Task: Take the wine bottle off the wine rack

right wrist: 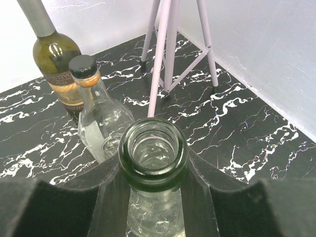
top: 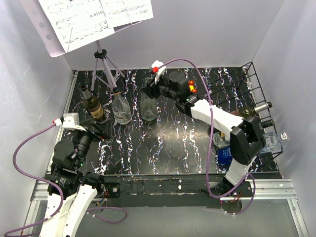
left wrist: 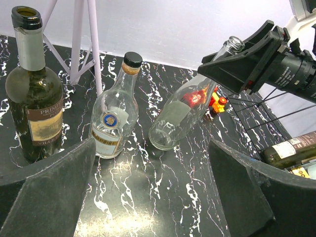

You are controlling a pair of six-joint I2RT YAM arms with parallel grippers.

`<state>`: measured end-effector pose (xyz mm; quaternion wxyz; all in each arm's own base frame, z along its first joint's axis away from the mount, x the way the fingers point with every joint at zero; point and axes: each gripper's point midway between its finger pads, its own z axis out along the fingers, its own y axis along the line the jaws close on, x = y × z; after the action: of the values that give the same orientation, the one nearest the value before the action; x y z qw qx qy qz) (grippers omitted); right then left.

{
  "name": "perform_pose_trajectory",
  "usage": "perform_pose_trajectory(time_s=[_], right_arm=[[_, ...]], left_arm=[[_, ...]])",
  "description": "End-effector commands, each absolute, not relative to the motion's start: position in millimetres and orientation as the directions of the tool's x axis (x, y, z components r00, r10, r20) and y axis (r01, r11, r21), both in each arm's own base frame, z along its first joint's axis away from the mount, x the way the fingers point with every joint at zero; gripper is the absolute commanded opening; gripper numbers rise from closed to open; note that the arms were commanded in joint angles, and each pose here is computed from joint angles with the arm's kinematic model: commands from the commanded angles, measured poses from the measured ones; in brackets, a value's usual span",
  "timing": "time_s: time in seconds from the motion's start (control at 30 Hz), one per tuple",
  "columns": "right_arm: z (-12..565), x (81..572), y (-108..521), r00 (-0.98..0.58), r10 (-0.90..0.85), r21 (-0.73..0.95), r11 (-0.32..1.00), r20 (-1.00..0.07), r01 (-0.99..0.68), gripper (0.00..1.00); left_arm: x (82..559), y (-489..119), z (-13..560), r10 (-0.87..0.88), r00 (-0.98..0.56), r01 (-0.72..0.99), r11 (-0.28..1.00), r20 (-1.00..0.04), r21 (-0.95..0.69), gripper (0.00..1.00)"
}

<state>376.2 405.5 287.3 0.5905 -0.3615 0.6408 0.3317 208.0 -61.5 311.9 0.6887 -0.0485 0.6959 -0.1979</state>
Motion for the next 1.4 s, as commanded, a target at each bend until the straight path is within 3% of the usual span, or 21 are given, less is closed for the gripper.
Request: perform_pose_trajectory(time_s=[0.0, 0.33, 0.53, 0.8, 0.97, 1.17, 1.37], right_arm=[[401.7, 381.1, 408.0, 0.222, 0.138, -0.113, 0.546, -0.965, -0.830, 0.01], [381.5, 390.0, 409.8, 0.190, 0.119, -0.091, 0.567, -0.975, -0.819, 0.04], [377.6, 392.8, 404.6, 0.172, 0.112, -0.073, 0.593, -0.979, -0.802, 0.39], [380.7, 384.8, 392.4, 0.154, 0.124, -0.047, 0.611, -0.980, -0.790, 0.67], [378.5, 377.2, 372.3, 0.064, 0.141, 0.045, 0.657, -0.988, -0.752, 0.71], [368.8, 365.1, 313.3, -0.147, 0.165, 0.219, 0.807, -0.975, -0.549, 0.69], [341.4, 353.6, 215.8, -0.275, 0.282, 0.310, 0.949, -0.919, -0.064, 0.70]], left_arm=[[206.5, -60.7, 313.2, -0.330, -0.037, 0.208, 0.921, -0.943, -0.330, 0.98], [206.2, -60.9, 314.2, -0.331, -0.035, 0.210, 0.920, -0.943, -0.330, 0.98], [206.7, -61.1, 312.9, -0.329, -0.041, 0.208, 0.921, -0.943, -0.330, 0.98], [208.0, -61.4, 312.0, -0.328, -0.045, 0.207, 0.921, -0.944, -0.330, 0.98], [208.8, -62.0, 311.5, -0.327, -0.048, 0.207, 0.921, -0.944, -0.330, 0.98], [209.3, -62.7, 310.2, -0.326, -0.052, 0.209, 0.921, -0.944, -0.329, 0.98], [208.4, -63.3, 312.3, -0.328, -0.046, 0.216, 0.919, -0.944, -0.330, 0.98]])
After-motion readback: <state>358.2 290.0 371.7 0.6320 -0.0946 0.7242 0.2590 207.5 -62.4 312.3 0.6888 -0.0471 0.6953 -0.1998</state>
